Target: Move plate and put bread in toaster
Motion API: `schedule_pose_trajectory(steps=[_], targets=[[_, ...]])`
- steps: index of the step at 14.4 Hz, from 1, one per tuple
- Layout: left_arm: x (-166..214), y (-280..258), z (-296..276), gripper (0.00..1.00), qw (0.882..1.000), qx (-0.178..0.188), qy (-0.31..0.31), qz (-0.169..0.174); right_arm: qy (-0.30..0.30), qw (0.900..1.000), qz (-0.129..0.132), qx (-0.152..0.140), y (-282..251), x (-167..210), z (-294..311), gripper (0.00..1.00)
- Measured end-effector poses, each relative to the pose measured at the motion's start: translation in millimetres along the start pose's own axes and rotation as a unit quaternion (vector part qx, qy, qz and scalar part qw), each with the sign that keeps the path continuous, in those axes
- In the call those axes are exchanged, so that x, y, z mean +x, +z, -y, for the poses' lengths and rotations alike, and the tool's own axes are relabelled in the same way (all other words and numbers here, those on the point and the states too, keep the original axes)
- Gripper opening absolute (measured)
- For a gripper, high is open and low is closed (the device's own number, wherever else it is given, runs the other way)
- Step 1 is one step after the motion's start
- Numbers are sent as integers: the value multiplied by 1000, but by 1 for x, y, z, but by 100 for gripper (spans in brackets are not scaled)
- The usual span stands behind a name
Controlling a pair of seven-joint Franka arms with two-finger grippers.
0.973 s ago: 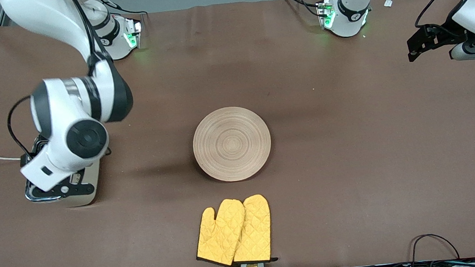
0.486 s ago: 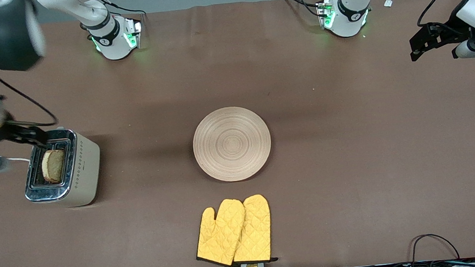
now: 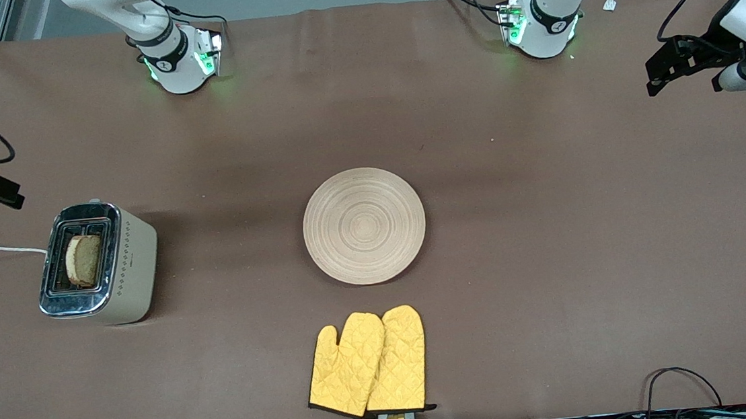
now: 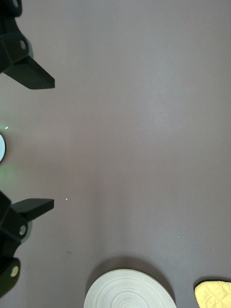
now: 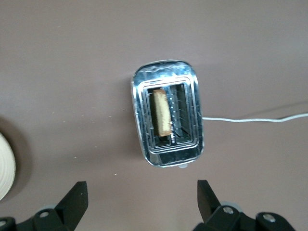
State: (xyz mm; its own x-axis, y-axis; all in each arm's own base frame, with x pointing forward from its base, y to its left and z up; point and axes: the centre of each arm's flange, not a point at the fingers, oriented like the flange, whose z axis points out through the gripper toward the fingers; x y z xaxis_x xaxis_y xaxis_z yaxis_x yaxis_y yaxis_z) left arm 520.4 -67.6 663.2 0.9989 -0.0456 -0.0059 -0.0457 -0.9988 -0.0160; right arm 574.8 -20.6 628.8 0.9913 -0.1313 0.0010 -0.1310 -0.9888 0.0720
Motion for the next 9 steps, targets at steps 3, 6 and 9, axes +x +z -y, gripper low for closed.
schedule_pose_trajectory(steps=[3, 6, 9], targets=[[0, -9, 8, 100, 1000, -1, -7, -10, -18, 999, 9, 42, 12, -6, -10, 100], [0, -10, 8, 100, 1000, -1, -8, -11, -19, 998, 17, 64, 22, -6, -17, 100], [1, -9, 8, 100, 1000, -1, -8, -10, -21, 997, 19, 66, 23, -6, -14, 100]])
